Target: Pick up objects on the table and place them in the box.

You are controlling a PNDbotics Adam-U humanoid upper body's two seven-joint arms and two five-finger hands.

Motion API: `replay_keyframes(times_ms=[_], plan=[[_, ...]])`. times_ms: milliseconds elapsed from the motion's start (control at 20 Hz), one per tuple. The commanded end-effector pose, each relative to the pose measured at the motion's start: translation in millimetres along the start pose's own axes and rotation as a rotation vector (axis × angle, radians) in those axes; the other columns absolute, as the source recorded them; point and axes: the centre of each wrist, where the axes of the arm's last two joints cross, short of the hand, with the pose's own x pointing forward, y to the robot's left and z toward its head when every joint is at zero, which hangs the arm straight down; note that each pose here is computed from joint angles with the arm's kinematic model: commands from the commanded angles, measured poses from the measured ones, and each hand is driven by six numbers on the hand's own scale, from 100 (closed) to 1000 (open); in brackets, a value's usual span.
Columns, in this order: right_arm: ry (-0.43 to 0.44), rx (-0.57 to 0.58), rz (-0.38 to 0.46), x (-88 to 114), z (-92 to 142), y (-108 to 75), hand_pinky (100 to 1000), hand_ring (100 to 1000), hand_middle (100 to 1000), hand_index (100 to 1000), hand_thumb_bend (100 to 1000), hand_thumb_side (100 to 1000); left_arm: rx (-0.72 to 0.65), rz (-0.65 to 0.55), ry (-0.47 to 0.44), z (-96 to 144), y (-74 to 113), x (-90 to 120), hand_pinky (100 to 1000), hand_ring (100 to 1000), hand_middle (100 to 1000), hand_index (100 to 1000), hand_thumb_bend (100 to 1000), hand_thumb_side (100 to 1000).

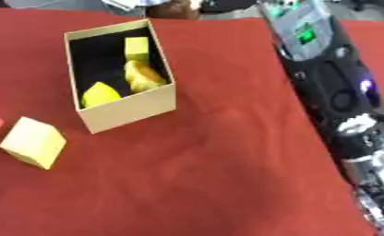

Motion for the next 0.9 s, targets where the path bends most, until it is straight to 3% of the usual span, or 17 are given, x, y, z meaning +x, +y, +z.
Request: replay_keyframes(times_ms=[50,200,450,900], plan=[[-0.049,-0.108,-0.028,41,4,-38.6,918,1000,642,879,100,550,-0.018,-0.101,-0.031,-7,18.1,7,664,714,731,814,144,640],[-0.046,-0.180,-0.047,63,21,-48.1,919,1000,648,878,100,548,-0.039,-0.185,-0.030,-8,29.7,9,669,717,733,816,152,622],[-0.025,-0.226,-0.033,85,46,-45.8,919,1000,646,874,100,529,-0.065,-0.298,-0.008,-8,43.7,11,674,722,739,823,160,613],[0.005,-0.250,0.042,95,71,-45.6,904,1000,654,868,100,456,-0.199,-0.513,0.094,-9,64.6,17,702,744,755,850,204,606]])
